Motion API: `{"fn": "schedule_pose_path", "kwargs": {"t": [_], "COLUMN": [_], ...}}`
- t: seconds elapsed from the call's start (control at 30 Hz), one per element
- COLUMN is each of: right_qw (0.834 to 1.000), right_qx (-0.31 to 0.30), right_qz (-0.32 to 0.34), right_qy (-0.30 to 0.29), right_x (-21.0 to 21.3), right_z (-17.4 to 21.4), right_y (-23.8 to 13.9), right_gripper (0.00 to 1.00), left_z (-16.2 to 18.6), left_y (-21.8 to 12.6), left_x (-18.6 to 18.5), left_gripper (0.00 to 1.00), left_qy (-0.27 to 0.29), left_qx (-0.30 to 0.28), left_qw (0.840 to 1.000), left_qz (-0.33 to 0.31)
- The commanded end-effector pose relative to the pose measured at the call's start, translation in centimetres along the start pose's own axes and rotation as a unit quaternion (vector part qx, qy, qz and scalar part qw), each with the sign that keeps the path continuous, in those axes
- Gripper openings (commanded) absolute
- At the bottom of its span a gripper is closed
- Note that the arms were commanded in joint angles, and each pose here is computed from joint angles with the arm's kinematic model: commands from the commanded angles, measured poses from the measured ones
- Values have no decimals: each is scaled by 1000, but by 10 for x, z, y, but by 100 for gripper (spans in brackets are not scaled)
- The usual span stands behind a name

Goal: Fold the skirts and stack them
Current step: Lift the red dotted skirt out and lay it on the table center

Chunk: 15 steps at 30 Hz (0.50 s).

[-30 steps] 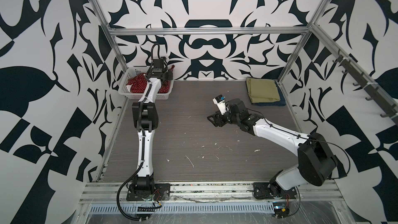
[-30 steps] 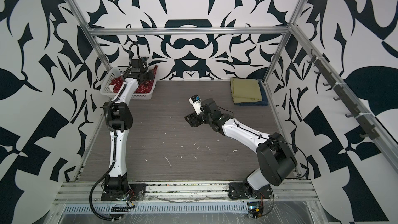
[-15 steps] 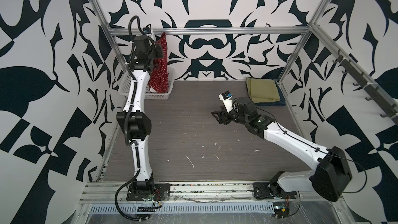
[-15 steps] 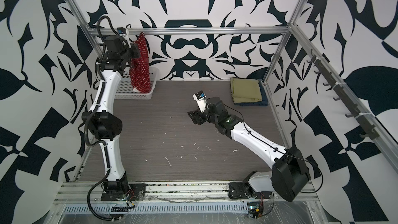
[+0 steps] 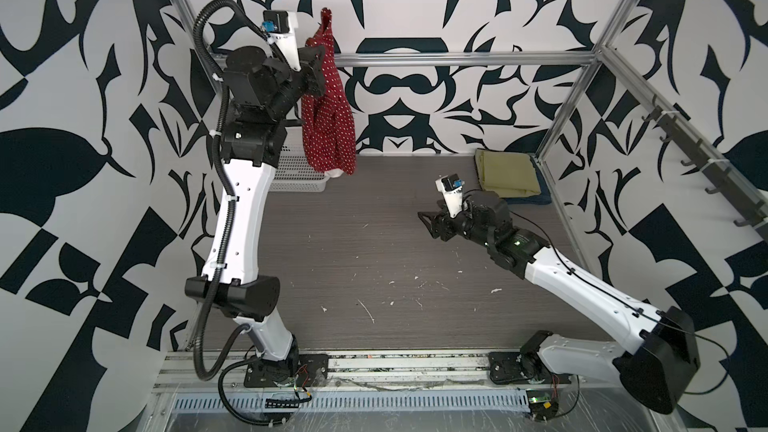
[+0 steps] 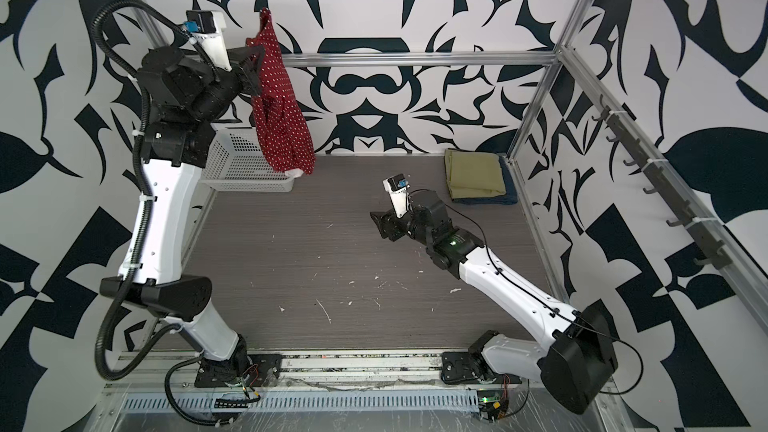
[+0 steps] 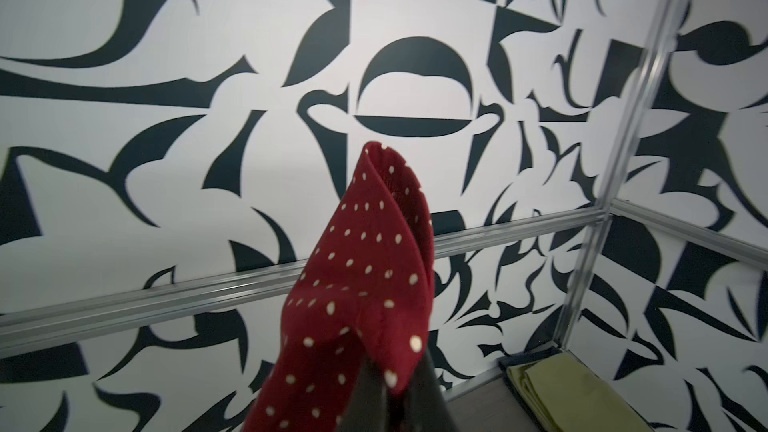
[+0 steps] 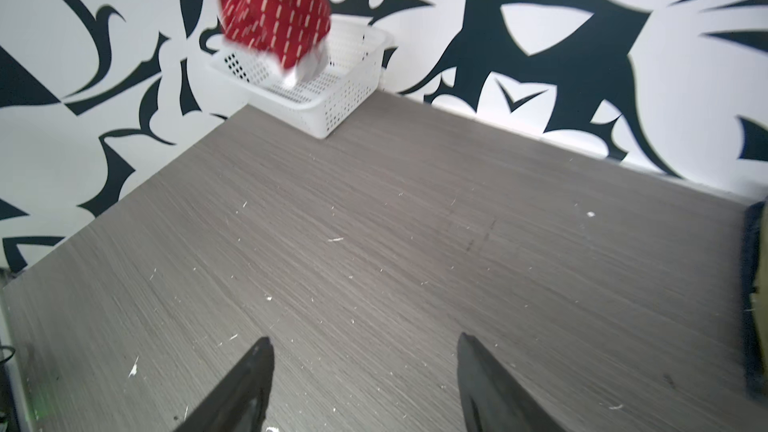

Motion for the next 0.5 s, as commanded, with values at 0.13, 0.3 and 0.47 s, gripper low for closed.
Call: {"fn": "schedule_pose_path", "kwargs": {"t": [0.13,0.3,0.47], "right_qw": [998,998,996], "right_qx": [-50,-34,-31], "right_qz": [-21,-36,-56], "right_qy": [26,29,60], "right_x": [-13,-16,-23], "right_z": [-21,-11,2], "right_y": [-21,-8,11], "right_gripper": [75,75,75], "left_z": [52,121,195], "left_y": [-25,-18,3], "left_x": [-54,-69,-78], "left_gripper": [0,0,0], "left_qy": [-30,-81,-144], "left_qx": [22,93,176], "left_qw": [999,992,973], "left_qz": [37,31,43]}}
Point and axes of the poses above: each gripper's point midway between its finger pads, its own y axis out along the fingers, its own x axis along the line the jaws close on, z = x × y, the point moved 8 cm from there along -y, back along the fingers, and after that the axes turned 3 degrees about -y, right-handed, at the moved point
